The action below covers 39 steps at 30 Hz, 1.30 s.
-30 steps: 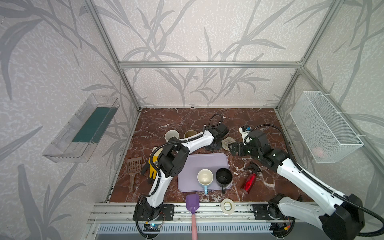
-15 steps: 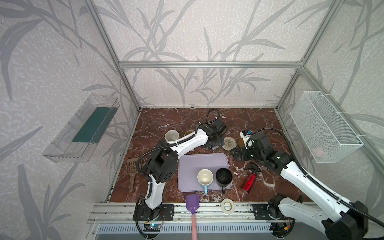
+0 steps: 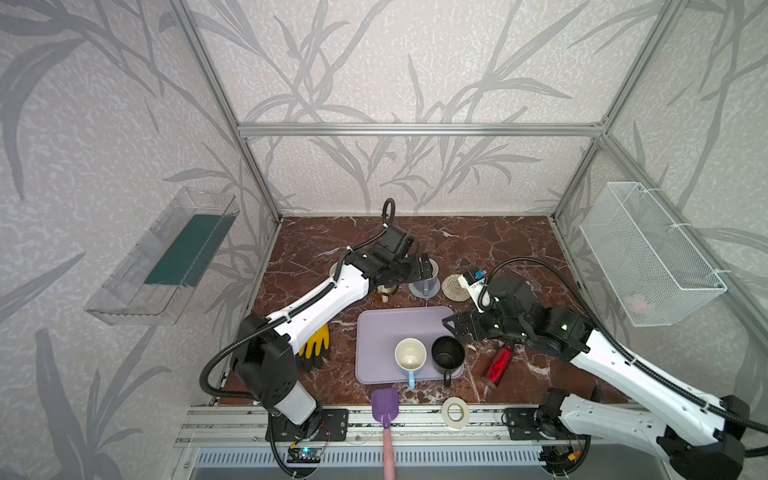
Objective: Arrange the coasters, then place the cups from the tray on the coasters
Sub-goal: 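Open left gripper and draw it back from the lilac mug, then move right gripper down to the light-blue mug on the tray while left arm retracts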
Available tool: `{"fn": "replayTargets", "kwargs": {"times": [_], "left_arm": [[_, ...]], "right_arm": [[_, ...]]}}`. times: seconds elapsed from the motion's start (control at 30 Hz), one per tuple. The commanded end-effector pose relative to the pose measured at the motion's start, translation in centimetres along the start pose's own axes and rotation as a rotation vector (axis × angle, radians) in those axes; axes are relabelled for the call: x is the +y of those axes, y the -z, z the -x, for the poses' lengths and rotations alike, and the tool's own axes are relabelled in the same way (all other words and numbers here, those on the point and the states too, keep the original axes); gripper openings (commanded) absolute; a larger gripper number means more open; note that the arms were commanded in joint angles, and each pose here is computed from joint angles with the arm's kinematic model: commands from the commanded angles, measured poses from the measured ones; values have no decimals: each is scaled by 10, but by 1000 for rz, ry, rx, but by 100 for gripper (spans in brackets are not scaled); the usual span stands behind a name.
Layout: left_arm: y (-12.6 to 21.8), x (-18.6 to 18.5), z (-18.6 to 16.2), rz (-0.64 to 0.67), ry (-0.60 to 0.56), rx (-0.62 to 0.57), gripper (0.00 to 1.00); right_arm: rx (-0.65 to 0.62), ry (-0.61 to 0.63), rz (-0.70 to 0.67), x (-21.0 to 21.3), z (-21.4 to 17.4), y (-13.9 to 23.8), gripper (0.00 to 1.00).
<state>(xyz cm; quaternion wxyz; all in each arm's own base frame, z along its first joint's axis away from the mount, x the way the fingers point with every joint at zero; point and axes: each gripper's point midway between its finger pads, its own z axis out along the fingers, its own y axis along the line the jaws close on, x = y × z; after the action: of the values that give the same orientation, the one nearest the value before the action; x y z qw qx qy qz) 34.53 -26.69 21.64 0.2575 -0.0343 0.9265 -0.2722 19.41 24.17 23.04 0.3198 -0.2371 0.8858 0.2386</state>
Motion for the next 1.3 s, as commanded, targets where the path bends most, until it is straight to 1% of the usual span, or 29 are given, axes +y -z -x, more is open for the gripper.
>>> {"fn": "replayTargets", "kwargs": {"times": [0.0,0.07,0.13,0.27,0.37,0.47,0.6,0.7,0.83,1.0,1.1,1.17,1.27], "left_arm": [[21,3,-2,-83,-18,21,99],[33,18,-4,-76,4,13,100],[48,25,-8,-95,33,17,99],[73,41,-25,-68,27,27,99],[79,57,-37,-54,49,51,99],[81,66,-47,-65,75,88,99],[83,71,-60,-74,92,122,98],[82,77,-68,-62,114,132,98],[77,85,-80,-55,156,157,98],[73,91,-90,-54,193,161,98],[65,93,-97,-84,274,155,98],[63,97,-99,-92,309,132,98],[64,105,-103,-67,310,115,98]], "right_arm": [[60,48,-38,17,-12,-6,96],[77,101,12,44,-21,-12,96],[84,107,30,58,-30,-19,95],[114,76,34,73,-48,-30,92],[154,89,6,78,-60,-35,89],[185,131,-7,87,-72,-38,85],[230,134,-3,96,-87,-46,78],[235,159,6,106,-92,-50,70],[250,167,5,109,-95,-55,64],[299,166,15,113,-106,-64,60],[315,169,19,115,-111,-71,58],[318,179,18,117,-111,-75,57],[326,181,11,118,-113,-82,54]]}}
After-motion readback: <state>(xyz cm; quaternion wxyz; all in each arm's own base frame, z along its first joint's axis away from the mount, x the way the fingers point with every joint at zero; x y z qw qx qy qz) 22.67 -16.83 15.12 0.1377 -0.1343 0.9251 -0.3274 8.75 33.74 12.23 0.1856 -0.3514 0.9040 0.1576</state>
